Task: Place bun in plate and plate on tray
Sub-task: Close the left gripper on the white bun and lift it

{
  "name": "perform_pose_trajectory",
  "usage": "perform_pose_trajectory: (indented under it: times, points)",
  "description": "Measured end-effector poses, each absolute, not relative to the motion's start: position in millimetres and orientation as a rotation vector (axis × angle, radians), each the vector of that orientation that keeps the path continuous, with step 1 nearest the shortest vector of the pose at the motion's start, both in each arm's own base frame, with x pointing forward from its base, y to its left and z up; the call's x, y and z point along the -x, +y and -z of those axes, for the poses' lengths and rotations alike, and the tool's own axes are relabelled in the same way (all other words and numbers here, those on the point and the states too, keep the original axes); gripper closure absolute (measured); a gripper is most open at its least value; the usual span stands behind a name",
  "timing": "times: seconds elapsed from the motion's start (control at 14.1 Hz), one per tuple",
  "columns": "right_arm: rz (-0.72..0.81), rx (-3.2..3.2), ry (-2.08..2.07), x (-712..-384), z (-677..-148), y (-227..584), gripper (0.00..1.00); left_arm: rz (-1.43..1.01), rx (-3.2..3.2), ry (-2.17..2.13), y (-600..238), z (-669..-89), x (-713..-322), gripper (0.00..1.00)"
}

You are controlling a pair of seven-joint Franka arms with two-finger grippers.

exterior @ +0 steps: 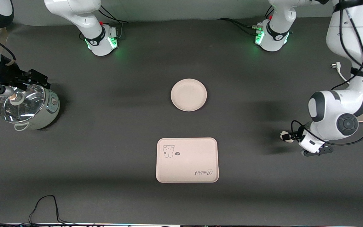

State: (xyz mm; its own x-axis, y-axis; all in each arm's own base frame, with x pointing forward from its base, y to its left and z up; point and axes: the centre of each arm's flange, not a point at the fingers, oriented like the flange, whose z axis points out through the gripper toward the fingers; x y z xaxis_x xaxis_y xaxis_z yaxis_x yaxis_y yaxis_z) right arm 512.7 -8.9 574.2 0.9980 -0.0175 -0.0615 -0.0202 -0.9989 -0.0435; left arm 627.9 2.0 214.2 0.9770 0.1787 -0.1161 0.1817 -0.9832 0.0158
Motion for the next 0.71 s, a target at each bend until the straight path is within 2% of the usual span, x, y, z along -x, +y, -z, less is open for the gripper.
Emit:
perform_pose_trajectory:
  times: [0.43,0.71]
  points:
    - [-0.101,3.096,0.029,-513,-572,-9,0.00,0.170,-3.081,0.310,1,-184,-627,0.03]
    - [-0.102,3.096,0.028,-513,-572,-8,0.00,0.168,-3.081,0.310,1,-185,-628,0.47]
